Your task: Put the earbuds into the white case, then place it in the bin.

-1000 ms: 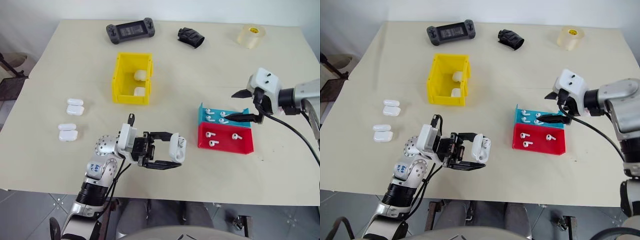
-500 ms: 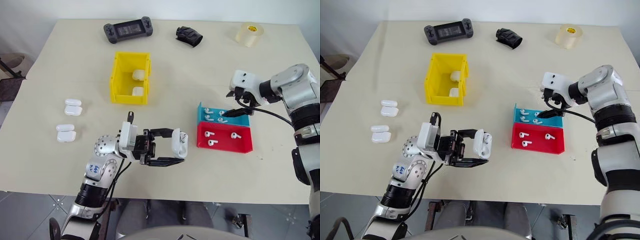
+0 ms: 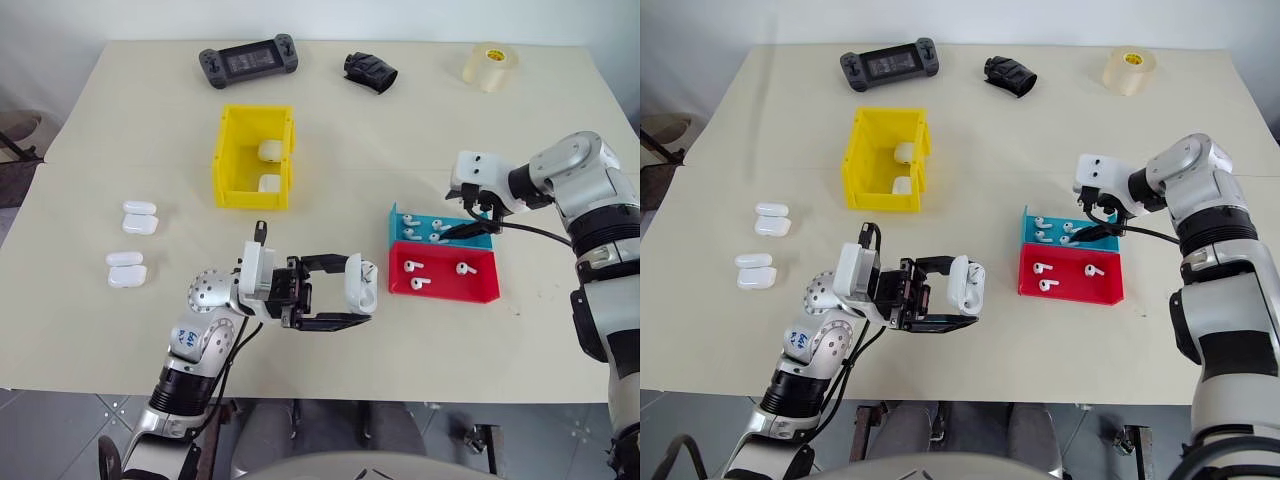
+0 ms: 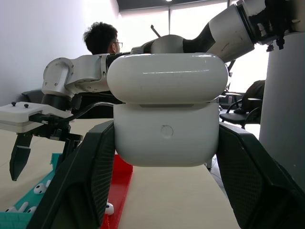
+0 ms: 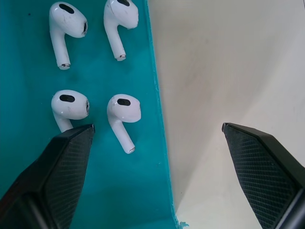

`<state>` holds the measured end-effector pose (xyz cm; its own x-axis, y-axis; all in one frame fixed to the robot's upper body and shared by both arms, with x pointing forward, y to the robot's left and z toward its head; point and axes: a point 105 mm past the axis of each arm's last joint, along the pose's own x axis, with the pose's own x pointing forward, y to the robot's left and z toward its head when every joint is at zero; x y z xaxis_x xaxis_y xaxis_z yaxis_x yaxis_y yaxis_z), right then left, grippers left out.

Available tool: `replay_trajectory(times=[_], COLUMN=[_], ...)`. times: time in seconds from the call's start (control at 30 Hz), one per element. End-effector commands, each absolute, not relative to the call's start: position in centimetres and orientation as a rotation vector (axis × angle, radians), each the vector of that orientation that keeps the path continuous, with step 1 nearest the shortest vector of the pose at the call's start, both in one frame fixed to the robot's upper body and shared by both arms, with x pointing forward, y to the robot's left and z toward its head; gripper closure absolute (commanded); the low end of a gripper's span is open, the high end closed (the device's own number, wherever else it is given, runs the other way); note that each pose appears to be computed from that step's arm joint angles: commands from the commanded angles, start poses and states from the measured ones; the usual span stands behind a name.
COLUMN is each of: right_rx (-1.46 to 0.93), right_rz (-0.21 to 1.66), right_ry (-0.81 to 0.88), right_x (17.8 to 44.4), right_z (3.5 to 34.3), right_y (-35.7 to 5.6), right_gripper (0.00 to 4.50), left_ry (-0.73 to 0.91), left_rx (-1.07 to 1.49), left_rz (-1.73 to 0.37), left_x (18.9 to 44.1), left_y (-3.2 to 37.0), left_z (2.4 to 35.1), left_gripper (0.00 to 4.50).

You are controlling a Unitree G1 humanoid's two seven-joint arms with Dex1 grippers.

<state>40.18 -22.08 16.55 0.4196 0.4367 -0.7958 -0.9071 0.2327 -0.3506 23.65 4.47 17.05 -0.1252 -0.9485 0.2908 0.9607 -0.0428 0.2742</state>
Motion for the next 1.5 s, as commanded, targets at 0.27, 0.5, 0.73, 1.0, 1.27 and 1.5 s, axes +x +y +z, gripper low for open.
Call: replay_trajectory(times=[0.27, 0.5, 0.73, 1.0, 1.27, 1.5], right_rx=[-0.928, -0.931, -0.942, -0.939, -0.910, -0.688], right_rz=[1.022, 1.039, 1.056, 1.081, 1.055, 1.067], right_ry=[0.616, 0.614, 0.613, 0.625, 0.567, 0.260], right_x=[40.3, 40.3, 40.3, 40.2, 40.4, 38.7], right_z=[16.5, 16.5, 16.2, 15.8, 16.5, 22.9], right_y=[-21.6, -21.1, -20.5, -20.1, -20.1, -20.0], right_gripper=[2.81, 2.81, 2.81, 3.73, 4.00, 4.00], left_ry=[-0.476, -0.478, -0.481, -0.478, -0.479, -0.492], left_rx=[-0.002, -0.002, -0.003, 0.003, 0.003, -0.023], left_rz=[-1.648, -1.656, -1.654, -1.644, -1.642, -1.625], left_x=[23.0, 23.0, 23.0, 23.0, 23.1, 23.7], left_y=[4.7, 4.7, 4.7, 4.9, 5.0, 5.0], left_z=[17.4, 17.4, 17.4, 17.2, 17.2, 17.6], left_gripper=[1.72, 1.72, 1.72, 1.72, 1.72, 1.72])
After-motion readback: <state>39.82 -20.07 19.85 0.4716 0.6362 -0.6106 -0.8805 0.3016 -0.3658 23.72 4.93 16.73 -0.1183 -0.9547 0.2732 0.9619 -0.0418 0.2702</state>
